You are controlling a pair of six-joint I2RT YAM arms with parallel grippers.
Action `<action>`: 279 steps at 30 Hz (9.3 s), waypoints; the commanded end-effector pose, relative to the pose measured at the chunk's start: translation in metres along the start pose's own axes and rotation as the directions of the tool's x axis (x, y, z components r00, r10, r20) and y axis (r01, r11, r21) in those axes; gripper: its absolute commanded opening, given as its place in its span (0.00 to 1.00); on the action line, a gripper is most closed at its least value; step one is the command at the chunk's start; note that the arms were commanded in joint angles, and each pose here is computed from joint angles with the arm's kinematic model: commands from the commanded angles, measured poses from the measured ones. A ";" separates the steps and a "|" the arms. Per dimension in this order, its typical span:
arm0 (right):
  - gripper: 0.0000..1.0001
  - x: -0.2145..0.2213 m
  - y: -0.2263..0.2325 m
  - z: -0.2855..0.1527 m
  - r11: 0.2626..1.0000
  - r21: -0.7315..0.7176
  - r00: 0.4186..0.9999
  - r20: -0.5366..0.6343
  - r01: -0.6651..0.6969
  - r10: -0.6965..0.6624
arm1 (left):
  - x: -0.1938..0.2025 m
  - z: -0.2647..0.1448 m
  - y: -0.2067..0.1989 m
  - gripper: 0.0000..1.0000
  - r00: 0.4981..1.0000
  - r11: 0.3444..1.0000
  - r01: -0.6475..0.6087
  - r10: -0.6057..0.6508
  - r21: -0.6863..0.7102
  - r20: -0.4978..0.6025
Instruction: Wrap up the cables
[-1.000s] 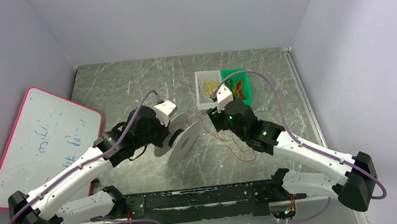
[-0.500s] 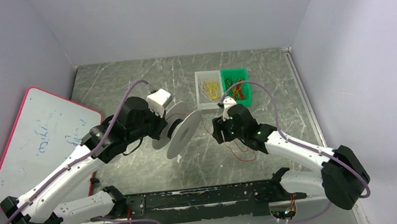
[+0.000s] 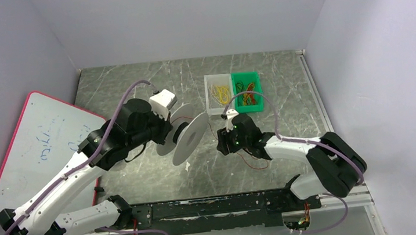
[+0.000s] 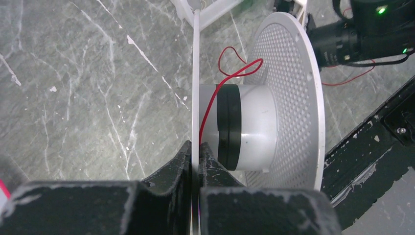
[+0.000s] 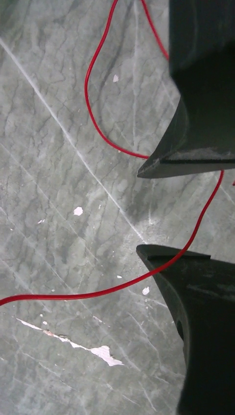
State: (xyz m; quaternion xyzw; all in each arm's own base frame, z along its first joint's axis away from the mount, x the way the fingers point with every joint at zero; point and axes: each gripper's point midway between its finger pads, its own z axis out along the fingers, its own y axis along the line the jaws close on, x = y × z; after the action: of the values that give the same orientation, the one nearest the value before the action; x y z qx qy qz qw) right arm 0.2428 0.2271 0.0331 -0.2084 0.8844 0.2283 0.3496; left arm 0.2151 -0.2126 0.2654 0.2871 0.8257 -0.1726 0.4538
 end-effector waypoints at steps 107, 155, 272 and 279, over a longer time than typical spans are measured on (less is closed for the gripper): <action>0.21 -0.179 0.038 -0.096 0.925 0.237 0.729 0.569 0.297 -0.380 | -0.067 -0.125 -0.091 0.07 0.956 0.826 -0.197 0.043 0.528 0.289; 0.00 -0.037 0.111 -0.041 0.898 -0.431 0.911 0.401 0.089 0.102 | -0.218 -0.129 0.029 0.07 0.599 0.894 0.436 -0.369 0.097 0.710; 0.23 -0.137 0.169 -0.150 0.716 -0.600 0.743 0.647 0.356 0.173 | -0.216 -0.150 -0.023 0.07 0.522 0.876 0.278 -0.483 0.395 0.703; 0.33 -0.131 0.177 -0.126 0.723 -0.618 0.756 0.621 0.310 0.206 | -0.225 -0.155 -0.027 0.07 0.506 0.867 0.267 -0.498 0.421 0.704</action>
State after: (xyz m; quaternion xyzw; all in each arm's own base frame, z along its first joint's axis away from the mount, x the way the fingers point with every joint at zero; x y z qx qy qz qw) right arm 0.1669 0.3197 0.2439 -0.2719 0.5671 0.5783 0.5196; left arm 0.2085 -0.2293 0.4773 0.0642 0.6228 -0.4249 0.6538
